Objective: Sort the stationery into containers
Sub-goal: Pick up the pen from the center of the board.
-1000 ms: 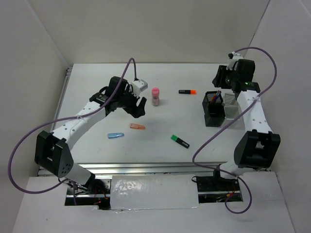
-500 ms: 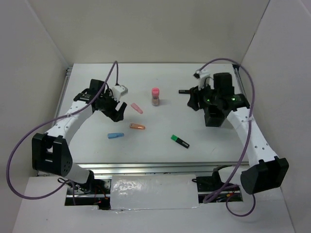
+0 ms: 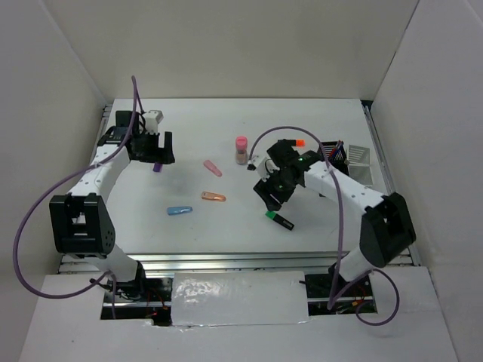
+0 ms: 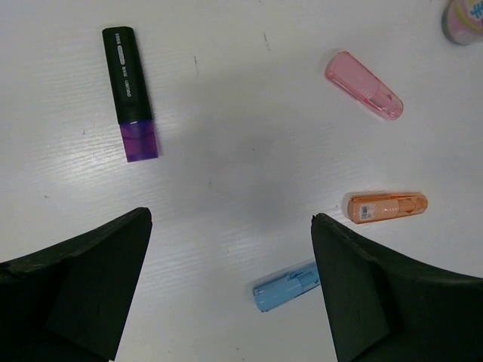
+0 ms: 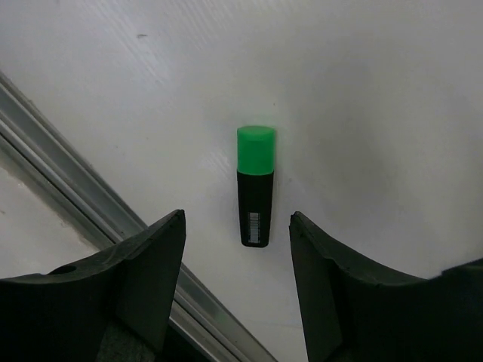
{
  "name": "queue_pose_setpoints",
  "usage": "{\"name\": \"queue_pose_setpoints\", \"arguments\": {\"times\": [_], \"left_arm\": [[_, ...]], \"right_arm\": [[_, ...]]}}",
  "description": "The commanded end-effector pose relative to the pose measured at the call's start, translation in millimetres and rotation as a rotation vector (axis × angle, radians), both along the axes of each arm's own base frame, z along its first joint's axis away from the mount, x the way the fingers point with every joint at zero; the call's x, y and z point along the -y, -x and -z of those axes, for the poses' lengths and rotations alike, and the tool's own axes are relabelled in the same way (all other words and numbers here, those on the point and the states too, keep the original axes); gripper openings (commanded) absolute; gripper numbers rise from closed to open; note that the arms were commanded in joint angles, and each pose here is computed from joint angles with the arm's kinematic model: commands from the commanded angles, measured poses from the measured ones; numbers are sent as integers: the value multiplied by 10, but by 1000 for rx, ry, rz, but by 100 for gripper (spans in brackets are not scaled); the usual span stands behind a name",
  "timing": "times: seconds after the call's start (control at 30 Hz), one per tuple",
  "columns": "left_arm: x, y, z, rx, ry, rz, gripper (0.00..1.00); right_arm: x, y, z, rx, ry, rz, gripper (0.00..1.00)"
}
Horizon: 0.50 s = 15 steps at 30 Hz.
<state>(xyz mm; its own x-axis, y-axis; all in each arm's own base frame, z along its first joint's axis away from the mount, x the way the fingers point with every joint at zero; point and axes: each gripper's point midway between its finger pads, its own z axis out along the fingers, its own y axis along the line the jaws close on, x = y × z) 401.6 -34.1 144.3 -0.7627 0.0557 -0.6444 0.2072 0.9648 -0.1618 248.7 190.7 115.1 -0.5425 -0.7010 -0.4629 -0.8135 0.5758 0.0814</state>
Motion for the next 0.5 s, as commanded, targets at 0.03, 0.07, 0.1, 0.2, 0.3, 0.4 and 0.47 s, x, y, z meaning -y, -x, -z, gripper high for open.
{"name": "queue_pose_setpoints", "arguments": {"times": [0.03,0.07,0.1,0.2,0.3,0.4,0.47], "left_arm": [[-15,42,-223,61,19,-38,99],[-28,45,-227,61,19,-41,99],[-40,48,-230,61,19,-44,99],[-64,41,-241,63,26,-53,99],[-71,36,-204,52,36,-56,99],[-66,27,-185,44,47,-58,99],[-66,35,-177,42,50,-58,99]], "right_arm": [[49,-28,339,-79,114,72,65],[44,-46,369,-79,121,83,65],[22,-70,401,-77,123,97,65],[-4,-66,527,-102,151,118,66],[-53,-41,623,-113,167,110,66],[-84,-12,701,-137,185,103,66],[-73,11,774,-153,205,96,66]]}}
